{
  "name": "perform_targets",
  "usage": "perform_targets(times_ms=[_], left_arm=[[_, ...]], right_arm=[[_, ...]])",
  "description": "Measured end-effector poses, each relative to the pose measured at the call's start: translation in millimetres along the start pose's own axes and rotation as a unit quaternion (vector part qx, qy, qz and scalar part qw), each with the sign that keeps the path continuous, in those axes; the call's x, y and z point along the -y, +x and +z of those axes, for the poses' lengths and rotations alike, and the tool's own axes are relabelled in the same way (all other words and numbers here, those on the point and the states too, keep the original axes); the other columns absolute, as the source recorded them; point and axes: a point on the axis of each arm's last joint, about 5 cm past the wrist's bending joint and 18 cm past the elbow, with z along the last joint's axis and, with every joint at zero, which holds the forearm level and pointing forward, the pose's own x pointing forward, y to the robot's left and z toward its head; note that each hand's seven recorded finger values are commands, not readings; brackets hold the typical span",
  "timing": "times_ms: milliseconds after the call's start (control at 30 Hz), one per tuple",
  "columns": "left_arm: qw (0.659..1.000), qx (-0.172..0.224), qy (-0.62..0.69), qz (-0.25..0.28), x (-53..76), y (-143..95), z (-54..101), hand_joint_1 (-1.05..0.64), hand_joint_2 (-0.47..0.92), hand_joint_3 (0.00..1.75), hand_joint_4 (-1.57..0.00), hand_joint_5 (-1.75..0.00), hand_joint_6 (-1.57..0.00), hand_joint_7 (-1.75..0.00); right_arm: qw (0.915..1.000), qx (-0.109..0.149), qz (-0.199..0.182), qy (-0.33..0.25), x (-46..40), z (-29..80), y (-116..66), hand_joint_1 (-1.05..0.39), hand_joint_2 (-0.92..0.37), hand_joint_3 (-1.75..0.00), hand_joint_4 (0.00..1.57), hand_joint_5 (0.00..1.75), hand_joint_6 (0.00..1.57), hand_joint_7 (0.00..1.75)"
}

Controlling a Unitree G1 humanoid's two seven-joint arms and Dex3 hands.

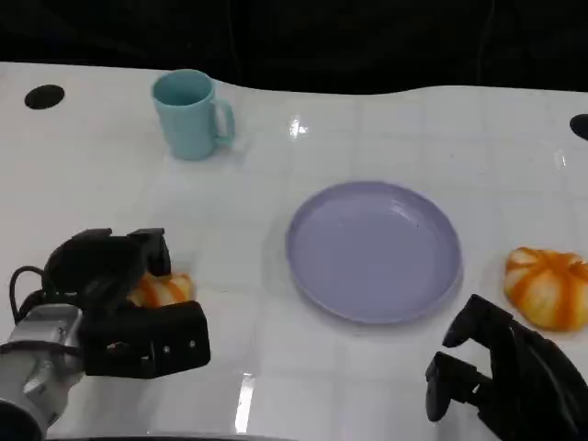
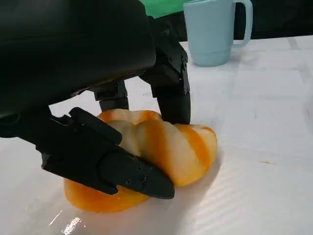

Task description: Grasp the bread from the table and place it into the plate.

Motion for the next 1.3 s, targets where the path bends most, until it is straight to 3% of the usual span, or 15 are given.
perform_targets(times_ms=[167,333,433,867,1133,1233,1300], left_arm=[[1.0,0.018,0.0,0.018,-5.9,-0.2,2.2,-0.32,0.92,0.38,-0.8,-1.75,-0.54,-1.75],[0.997,0.052,-0.003,0.06,-20.3,2.0,11.7,-0.28,0.92,0.43,-0.8,-1.75,-0.54,-1.75],[0.995,0.063,-0.005,0.078,-27.9,2.8,15.6,-0.32,0.92,0.33,-0.8,-1.75,-0.52,-1.75],[0.986,0.105,-0.024,0.125,-55.8,9.2,32.6,-0.23,0.91,0.37,-0.83,-1.75,-0.6,-1.75],[0.977,0.156,-0.035,0.144,-68.6,22.9,59.7,-0.19,0.84,0.37,-0.85,-1.75,-0.63,-1.75],[0.974,0.177,-0.041,0.135,-66.8,29.0,71.2,-0.22,0.8,0.47,-0.87,-1.75,-0.64,-1.75],[0.972,0.189,-0.046,0.132,-63.8,31.5,78.0,-0.22,0.78,0.49,-0.86,-1.75,-0.65,-1.65]], right_arm=[[1.0,0.0,0.003,0.0,0.2,0.1,0.1,-0.57,-0.91,-0.47,0.75,1.75,0.46,1.75],[1.0,0.0,0.003,0.0,0.2,0.3,0.4,-0.57,-0.91,-0.47,0.74,1.75,0.46,1.75],[1.0,0.0,0.004,0.0,0.3,0.3,1.3,-0.57,-0.9,-0.47,0.74,1.75,0.46,1.75],[1.0,-0.003,0.004,0.002,1.1,-0.8,2.1,-0.57,-0.9,-0.48,0.75,1.75,0.46,1.75],[1.0,-0.003,0.003,0.004,0.5,-1.6,1.9,-0.57,-0.9,-0.49,0.75,1.75,0.46,1.74],[1.0,-0.004,0.003,0.005,-0.1,-2.6,1.1,-0.56,-0.9,-0.49,0.75,1.75,0.46,1.74],[1.0,-0.005,0.003,0.006,-0.3,-3.1,0.8,-0.57,-0.9,-0.48,0.75,1.75,0.47,1.74]])
